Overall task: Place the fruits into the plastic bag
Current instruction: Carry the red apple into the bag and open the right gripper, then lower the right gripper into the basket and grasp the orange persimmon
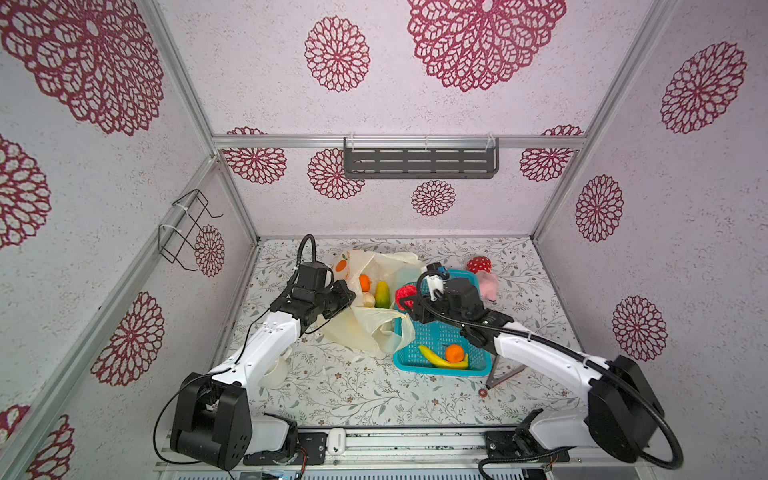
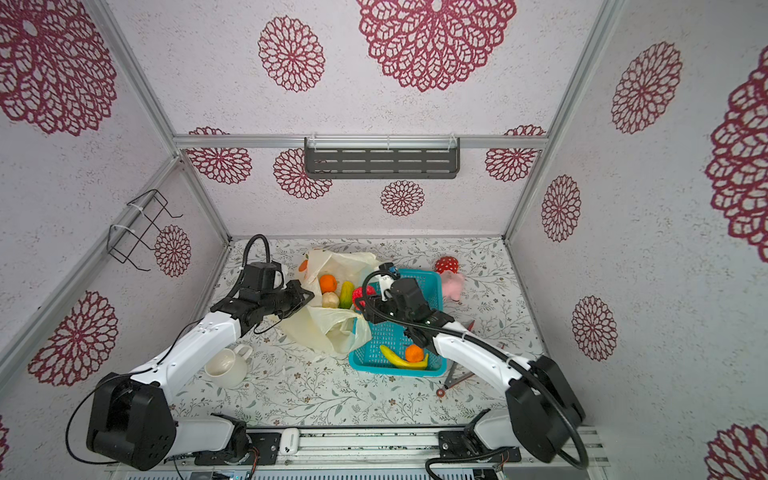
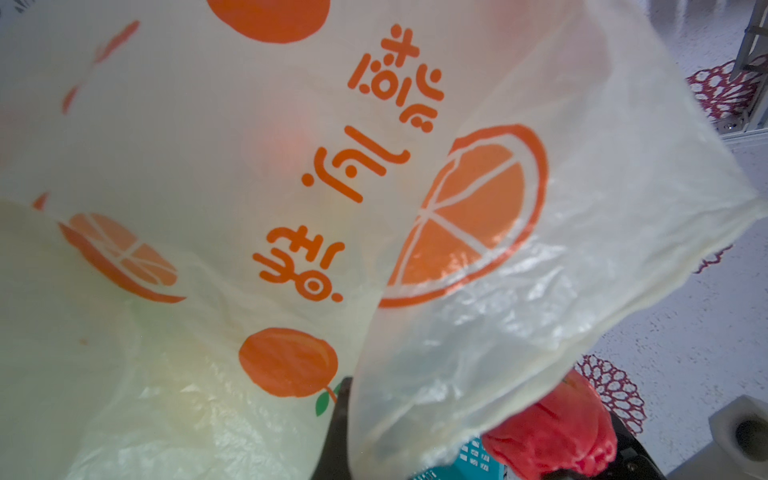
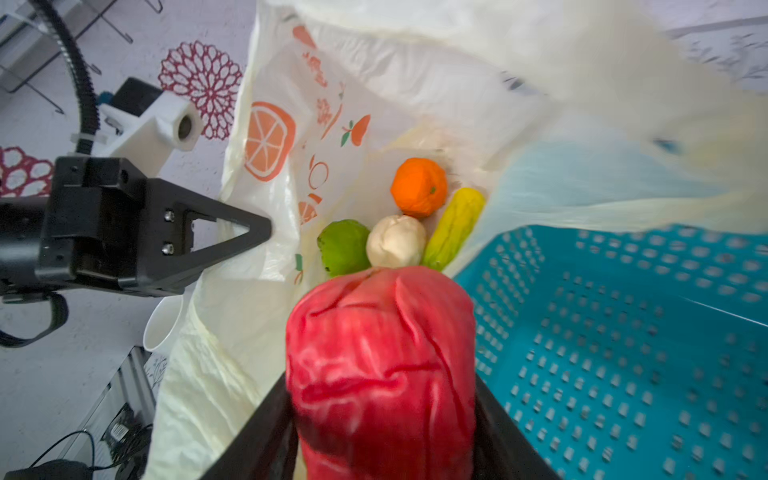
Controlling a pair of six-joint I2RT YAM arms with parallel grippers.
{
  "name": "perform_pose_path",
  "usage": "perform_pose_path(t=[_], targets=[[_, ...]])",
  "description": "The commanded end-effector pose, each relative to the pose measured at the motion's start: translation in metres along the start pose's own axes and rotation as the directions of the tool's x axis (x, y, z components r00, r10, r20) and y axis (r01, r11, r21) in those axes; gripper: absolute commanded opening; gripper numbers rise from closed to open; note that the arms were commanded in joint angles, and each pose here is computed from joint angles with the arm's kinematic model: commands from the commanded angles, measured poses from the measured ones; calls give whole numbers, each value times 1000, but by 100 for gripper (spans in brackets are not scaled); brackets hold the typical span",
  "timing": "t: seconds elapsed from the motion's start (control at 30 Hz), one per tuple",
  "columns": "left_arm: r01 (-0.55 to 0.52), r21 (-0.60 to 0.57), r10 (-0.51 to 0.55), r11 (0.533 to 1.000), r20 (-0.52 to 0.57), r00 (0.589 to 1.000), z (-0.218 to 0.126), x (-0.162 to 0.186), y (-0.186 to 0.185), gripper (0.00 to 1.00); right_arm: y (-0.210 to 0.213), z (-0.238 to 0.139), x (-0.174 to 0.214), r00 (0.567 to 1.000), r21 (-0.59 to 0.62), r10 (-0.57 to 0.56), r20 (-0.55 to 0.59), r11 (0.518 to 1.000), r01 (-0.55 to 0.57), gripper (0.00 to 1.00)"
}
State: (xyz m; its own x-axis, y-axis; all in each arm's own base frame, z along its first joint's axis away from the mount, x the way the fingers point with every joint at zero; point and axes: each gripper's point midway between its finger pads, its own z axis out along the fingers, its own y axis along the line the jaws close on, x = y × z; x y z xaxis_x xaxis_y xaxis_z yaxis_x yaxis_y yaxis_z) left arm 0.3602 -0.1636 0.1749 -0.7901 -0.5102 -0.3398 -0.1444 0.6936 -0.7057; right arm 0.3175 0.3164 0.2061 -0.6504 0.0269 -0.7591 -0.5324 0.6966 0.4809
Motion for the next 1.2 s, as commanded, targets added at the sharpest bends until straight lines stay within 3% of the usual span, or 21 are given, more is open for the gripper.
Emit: perform_pose_path(t=[0.0, 0.27, 0.5, 0.57, 0.67, 0.73, 0.87, 0.97, 1.17], targets=[[-6, 15, 6, 1000, 21, 1000, -2, -3, -8, 0, 13, 26, -15, 999, -39, -22, -29, 999, 20, 47], [-8, 3, 8, 1000, 28, 1000, -7, -2, -5, 0, -7, 100, -11, 985, 52, 59, -161, 997, -52, 52], [-6, -10, 6, 1000, 34, 999, -8, -2, -2, 0, -6, 104, -15, 987, 46, 65, -150, 997, -59, 71], [-3, -17, 3, 1000, 35, 999, -8, -2, -1, 0, 4, 92, -25, 994, 9, 34, -104, 999, -33, 74], [-3, -23, 4, 1000, 33, 999, -8, -2, -1, 0, 7, 70, -35, 999, 11, -25, -43, 1000, 26, 88], [-6, -27, 7, 1000, 37, 999, -10, -4, -1, 0, 4, 57, -39, 998, 46, -64, -26, 997, 65, 89], [1, -75, 3, 997, 57, 998, -12, -8, 5, 0, -14, 11, -56, 992, 203, -103, 71, 975, 87, 88], [5, -99, 2, 995, 65, 998, -11, -10, 8, 0, -43, -29, -51, 989, 364, -88, 122, 931, 37, 89], [11, -120, -3, 993, 72, 997, -9, -15, 9, 0, -91, -79, 16, 1000, 552, -20, -20, 833, 27, 92]])
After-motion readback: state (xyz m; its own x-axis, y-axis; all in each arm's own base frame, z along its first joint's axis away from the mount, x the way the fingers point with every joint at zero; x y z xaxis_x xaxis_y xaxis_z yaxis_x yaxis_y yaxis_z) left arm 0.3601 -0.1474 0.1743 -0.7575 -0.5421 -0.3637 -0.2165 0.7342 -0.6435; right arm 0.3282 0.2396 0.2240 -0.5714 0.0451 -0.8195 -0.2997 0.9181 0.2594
